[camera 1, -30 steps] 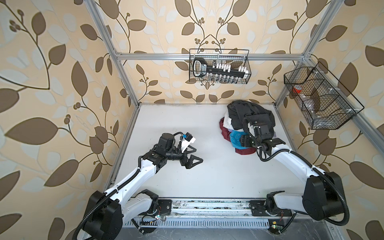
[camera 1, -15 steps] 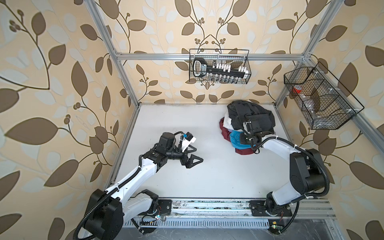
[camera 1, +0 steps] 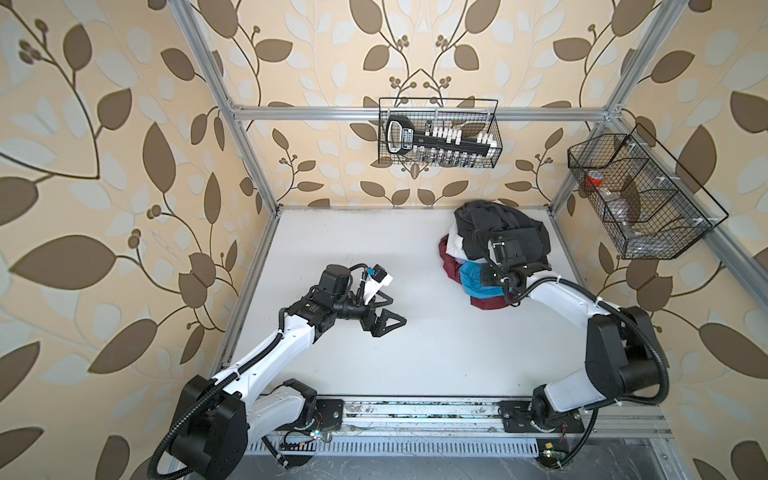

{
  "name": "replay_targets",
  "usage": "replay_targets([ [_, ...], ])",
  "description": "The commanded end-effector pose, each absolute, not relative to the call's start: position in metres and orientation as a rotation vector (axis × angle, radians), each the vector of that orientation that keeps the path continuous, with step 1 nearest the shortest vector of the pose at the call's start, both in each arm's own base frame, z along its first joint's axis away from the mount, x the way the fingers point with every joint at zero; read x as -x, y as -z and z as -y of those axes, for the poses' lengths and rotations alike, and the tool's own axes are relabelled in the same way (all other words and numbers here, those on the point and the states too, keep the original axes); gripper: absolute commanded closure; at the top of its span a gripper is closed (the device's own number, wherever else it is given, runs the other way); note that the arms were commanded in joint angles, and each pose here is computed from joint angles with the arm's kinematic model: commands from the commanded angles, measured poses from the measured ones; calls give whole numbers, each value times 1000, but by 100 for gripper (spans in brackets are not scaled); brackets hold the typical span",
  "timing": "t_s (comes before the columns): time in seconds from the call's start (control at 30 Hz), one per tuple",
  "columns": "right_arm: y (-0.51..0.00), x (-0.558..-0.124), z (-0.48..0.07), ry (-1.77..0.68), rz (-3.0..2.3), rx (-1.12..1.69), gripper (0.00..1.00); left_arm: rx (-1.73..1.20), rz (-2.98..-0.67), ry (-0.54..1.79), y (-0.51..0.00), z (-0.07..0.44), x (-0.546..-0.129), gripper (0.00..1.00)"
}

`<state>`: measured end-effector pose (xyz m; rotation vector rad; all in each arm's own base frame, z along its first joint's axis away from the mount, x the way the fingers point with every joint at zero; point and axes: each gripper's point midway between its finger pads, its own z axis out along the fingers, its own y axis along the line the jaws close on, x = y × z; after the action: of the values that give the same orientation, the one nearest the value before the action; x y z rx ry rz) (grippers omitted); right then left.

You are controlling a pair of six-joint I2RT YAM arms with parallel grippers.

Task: Pick out a specific cloth from the pile
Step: 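Close the right gripper on the teal shirt under the grey shirt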

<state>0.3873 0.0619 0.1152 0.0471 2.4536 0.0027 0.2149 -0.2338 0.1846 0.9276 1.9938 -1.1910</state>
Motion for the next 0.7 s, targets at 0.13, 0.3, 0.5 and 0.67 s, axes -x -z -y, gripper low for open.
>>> replay_targets([
  [0.13, -181, -380, -54, 20, -2291, -56, 100, -990, -1900, 1189, -207, 240, -212, 1],
  [0.3, -170, -374, -62, -24, -2343, -25, 93, -995, -1894, 1189, -208, 240, -209, 1],
  [0.5, -112, -372, -68, -4, -2498, -1, 46, -1003, -1893, 1184, -208, 241, -207, 1],
  [0.67, -87, -378, -65, 45, -2539, -10, 22, -1005, -1896, 1181, -206, 241, -208, 1],
])
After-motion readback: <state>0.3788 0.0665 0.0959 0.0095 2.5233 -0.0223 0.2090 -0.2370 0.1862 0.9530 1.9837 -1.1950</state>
